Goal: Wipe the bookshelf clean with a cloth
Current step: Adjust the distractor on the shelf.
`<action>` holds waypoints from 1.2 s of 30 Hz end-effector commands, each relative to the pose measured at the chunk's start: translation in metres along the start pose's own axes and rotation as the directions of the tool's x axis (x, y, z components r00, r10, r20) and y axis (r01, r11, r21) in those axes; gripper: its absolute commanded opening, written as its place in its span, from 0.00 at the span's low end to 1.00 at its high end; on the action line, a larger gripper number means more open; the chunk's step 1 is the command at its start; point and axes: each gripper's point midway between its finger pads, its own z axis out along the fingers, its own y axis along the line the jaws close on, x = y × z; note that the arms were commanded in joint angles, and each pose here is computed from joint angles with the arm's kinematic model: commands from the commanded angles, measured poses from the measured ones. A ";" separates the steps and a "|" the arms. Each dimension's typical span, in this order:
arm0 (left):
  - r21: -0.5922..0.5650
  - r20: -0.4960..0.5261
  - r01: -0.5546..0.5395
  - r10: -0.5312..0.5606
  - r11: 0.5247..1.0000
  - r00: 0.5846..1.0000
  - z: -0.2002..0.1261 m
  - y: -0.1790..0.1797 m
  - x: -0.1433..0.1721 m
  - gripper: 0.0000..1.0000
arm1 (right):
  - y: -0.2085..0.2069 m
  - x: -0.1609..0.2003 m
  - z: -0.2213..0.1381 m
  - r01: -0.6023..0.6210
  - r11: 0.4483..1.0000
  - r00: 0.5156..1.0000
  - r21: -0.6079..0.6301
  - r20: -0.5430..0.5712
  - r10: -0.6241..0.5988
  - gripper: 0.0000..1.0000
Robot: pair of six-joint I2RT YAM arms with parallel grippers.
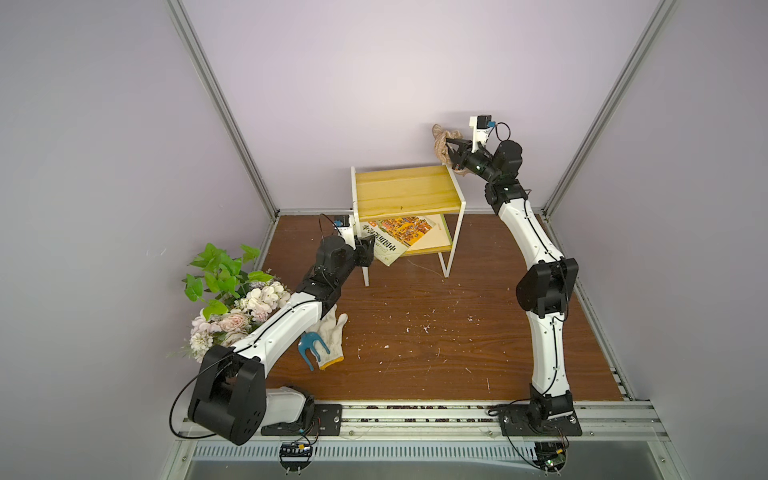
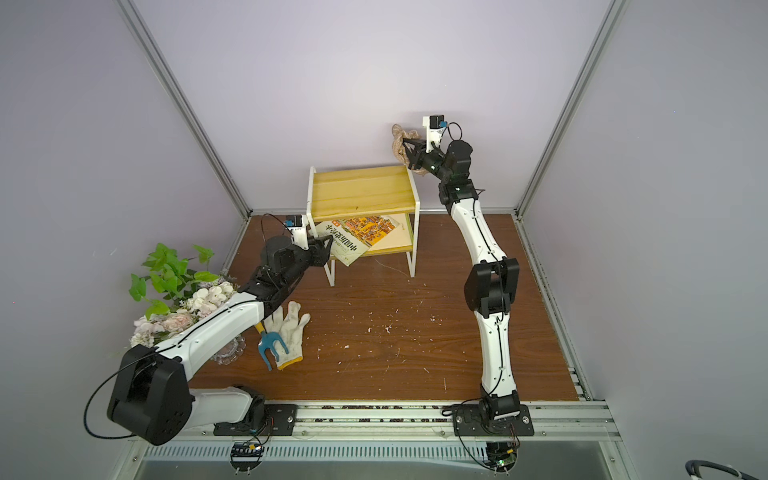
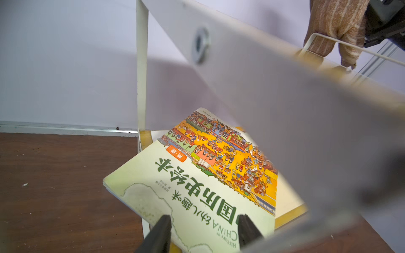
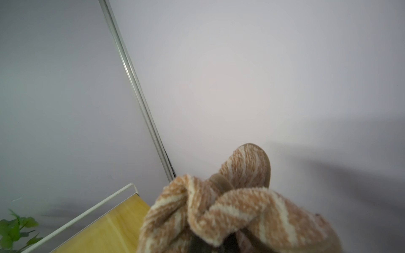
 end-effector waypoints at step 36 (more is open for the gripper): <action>0.088 -0.071 -0.037 0.043 0.995 0.997 0.011 -0.011 0.015 0.07 | 0.190 0.021 -0.108 0.381 0.913 0.924 0.143 -0.090 -0.371 0.00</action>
